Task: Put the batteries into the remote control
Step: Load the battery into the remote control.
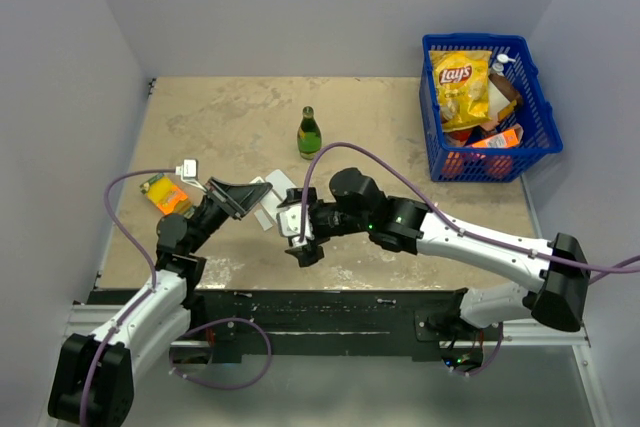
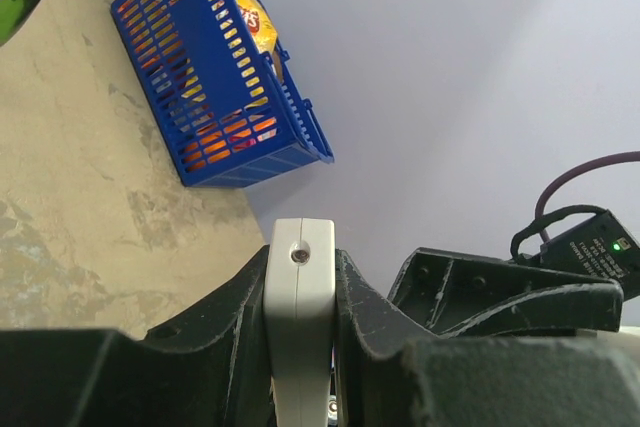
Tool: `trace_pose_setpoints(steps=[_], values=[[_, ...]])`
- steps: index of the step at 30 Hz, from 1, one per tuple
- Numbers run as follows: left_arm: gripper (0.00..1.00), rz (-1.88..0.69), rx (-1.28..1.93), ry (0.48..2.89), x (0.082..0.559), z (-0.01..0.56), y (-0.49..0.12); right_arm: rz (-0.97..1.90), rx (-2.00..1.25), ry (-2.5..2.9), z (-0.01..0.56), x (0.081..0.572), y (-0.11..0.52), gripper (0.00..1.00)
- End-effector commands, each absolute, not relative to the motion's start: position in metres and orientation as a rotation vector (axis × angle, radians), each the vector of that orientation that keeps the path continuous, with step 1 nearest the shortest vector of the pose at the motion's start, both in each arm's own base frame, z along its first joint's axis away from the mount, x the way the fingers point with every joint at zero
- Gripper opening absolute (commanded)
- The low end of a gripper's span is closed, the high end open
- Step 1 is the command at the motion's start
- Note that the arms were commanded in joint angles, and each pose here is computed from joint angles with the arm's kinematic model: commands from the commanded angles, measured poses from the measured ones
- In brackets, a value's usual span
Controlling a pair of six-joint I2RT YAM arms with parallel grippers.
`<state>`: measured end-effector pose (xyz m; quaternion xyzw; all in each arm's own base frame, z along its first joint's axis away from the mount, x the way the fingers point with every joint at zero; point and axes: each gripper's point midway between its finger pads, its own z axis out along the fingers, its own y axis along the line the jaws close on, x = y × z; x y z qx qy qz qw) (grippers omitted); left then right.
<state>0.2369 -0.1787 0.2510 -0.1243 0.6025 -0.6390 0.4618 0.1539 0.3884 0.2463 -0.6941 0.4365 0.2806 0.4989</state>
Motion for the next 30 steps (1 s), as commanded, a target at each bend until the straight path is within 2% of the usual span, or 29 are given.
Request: trace_pose_setpoints(steps=[1, 15, 30], values=[[0.00, -1.584, -0.247, 1.431, 0.234, 0.275, -0.180, 0.682, -1.762, 0.979, 0.253, 0.145, 0.395, 0.94], [0.00, -1.586, -0.245, 1.453, 0.234, 0.273, -0.182, 0.660, -1.762, 0.951, 0.257, 0.145, 0.400, 0.93], [0.00, -1.588, -0.245, 1.454, 0.234, 0.276, -0.182, 0.697, -1.810, 0.978, 0.244, 0.138, 0.398, 0.87]])
